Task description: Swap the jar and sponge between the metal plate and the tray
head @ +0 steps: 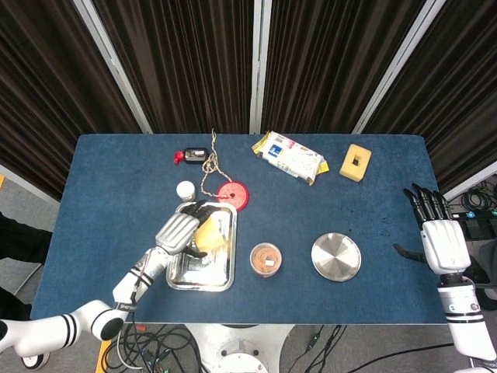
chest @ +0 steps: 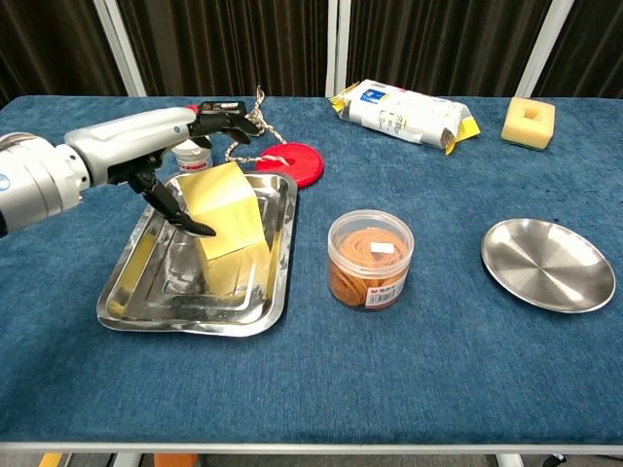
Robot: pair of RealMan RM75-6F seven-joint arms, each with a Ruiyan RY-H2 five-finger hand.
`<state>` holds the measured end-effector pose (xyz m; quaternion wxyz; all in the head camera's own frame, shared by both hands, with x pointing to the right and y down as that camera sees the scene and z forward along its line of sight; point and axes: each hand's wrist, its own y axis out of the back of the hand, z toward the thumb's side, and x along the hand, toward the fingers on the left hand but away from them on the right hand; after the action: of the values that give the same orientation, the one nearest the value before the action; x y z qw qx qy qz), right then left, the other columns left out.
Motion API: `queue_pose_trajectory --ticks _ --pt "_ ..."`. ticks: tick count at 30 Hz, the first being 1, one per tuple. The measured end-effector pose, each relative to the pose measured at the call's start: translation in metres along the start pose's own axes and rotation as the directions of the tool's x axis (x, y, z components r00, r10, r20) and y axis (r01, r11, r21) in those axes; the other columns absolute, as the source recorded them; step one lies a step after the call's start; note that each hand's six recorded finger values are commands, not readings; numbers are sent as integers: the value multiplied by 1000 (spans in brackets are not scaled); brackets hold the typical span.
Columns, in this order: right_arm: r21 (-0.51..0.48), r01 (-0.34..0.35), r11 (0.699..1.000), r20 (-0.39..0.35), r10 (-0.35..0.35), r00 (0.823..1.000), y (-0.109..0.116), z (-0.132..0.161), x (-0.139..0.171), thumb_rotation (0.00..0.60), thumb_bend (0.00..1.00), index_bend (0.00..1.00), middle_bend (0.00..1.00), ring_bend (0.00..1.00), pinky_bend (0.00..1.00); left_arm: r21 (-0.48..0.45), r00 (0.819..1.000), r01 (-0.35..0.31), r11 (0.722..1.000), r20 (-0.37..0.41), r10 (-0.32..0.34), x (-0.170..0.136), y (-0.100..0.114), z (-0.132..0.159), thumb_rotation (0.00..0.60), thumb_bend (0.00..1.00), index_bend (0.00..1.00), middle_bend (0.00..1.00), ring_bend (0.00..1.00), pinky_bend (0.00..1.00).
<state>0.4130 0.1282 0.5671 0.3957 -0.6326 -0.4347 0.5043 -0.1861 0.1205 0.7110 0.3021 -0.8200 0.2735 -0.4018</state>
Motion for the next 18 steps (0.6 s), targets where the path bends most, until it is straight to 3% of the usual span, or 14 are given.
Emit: queue_pose_trajectory --ticks 10,18 --pt "-5 -3 1000 -1 3 1000 -1 -4 1 600 0 0 0 0 0 28 998 44 999 -50 -42 6 -7 -10 600 0 95 116 6 173" --pt "-2 -8 1000 -8 8 1000 -2 -2 0 600 0 0 0 0 0 35 998 45 998 -53 -43 6 -7 -9 600 0 96 228 141 322"
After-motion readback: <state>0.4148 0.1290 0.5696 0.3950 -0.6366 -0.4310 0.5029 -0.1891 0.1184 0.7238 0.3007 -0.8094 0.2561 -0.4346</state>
